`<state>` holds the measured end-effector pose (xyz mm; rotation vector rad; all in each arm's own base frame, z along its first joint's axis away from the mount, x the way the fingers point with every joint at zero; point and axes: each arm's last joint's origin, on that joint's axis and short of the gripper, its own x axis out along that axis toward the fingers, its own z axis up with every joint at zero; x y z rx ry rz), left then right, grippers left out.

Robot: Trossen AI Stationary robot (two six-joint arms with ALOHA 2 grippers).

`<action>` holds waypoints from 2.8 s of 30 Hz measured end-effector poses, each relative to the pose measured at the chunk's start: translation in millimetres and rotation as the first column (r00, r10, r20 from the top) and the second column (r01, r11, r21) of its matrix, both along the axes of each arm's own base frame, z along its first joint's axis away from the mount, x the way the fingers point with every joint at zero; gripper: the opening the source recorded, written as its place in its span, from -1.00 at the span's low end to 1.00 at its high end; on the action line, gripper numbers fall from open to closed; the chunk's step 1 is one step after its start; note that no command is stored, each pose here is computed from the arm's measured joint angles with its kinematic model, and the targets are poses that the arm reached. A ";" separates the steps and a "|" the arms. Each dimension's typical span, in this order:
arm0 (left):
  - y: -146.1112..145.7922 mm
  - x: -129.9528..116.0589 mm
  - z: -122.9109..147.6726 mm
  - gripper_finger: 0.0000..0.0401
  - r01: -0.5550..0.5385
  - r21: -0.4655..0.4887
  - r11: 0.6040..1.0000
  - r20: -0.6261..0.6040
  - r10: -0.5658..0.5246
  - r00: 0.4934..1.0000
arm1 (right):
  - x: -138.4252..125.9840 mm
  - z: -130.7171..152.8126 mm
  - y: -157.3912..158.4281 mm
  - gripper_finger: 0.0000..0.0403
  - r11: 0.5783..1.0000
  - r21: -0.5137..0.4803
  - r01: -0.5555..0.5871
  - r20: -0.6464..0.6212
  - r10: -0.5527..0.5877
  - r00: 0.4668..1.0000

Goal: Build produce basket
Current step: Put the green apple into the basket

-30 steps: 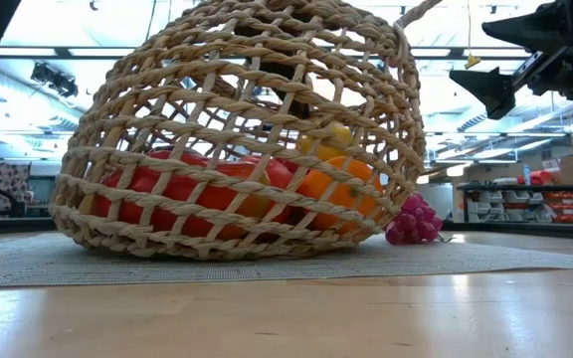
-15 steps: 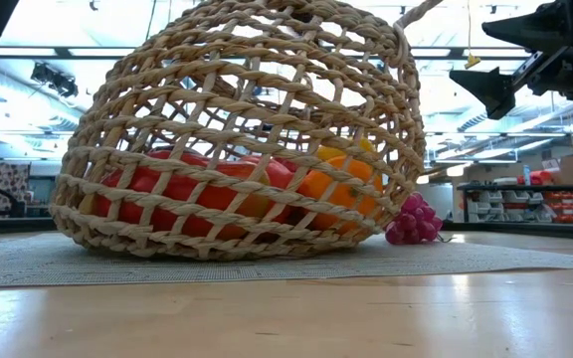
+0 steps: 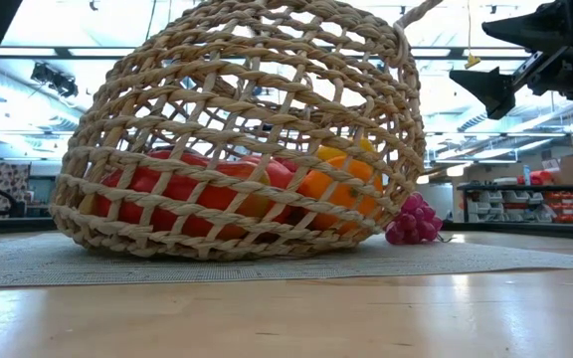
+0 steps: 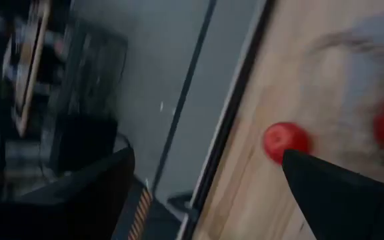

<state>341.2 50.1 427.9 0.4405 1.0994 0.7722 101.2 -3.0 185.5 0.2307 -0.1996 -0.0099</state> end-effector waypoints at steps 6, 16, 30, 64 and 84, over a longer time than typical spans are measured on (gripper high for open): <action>25.7 -24.6 4.6 0.93 -0.122 -0.012 0.992 0.052 0.122 0.991 | -0.1 0.4 0.0 0.91 1.000 0.000 0.000 0.004 0.000 1.000; 59.6 -58.7 -49.6 0.93 -0.277 -0.063 0.959 0.121 0.283 0.951 | -0.3 1.5 0.0 0.91 1.000 -0.001 0.000 0.016 0.001 1.000; 128.2 -124.3 -160.7 0.93 -0.504 -0.365 0.783 0.123 0.577 0.807 | -0.4 2.1 0.0 0.91 1.000 -0.001 0.000 0.022 0.001 1.000; 172.4 -199.9 -243.9 0.93 -0.762 -0.506 0.403 0.036 0.893 0.448 | -0.4 2.1 0.0 0.91 1.000 -0.001 -0.001 0.022 0.001 1.000; 114.4 -138.4 -202.5 0.93 -0.654 -0.540 0.530 -0.074 0.744 0.664 | -0.4 2.0 0.1 0.91 1.000 -0.001 -0.001 0.022 0.001 1.000</action>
